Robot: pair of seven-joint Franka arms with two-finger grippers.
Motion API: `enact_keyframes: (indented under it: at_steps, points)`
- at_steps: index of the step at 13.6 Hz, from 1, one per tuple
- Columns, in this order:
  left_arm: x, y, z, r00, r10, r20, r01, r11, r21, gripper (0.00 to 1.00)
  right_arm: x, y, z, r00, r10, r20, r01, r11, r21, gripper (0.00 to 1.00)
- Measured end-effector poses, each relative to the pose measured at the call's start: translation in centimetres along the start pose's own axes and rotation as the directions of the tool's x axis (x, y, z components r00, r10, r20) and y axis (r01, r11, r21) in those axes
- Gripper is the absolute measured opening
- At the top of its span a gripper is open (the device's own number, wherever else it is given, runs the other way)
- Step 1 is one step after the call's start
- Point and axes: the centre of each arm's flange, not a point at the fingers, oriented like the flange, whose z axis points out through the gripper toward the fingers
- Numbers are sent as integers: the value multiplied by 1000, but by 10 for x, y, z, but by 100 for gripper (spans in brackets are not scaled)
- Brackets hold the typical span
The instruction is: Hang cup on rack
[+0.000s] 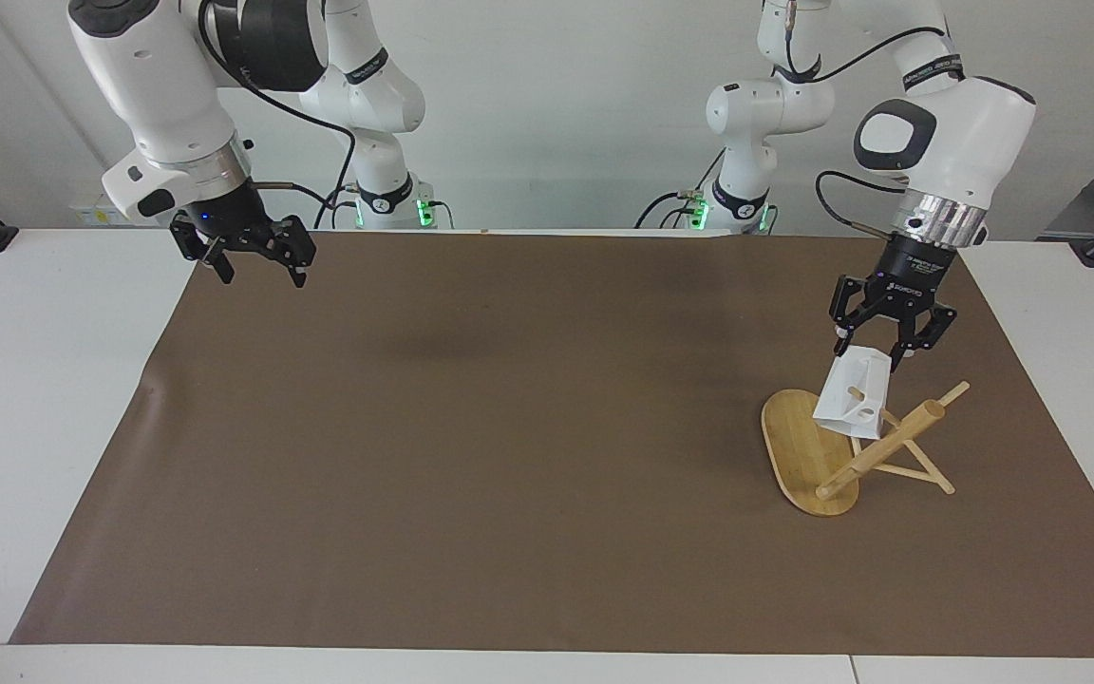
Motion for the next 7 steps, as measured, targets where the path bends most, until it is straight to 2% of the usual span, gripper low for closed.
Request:
enact_keyframes:
  at_steps: [7]
  points:
    - [1,-1,11,1000,-26,-6,26,1000,0,68,0,3,-4,999,-36,-3,36,999,0,100]
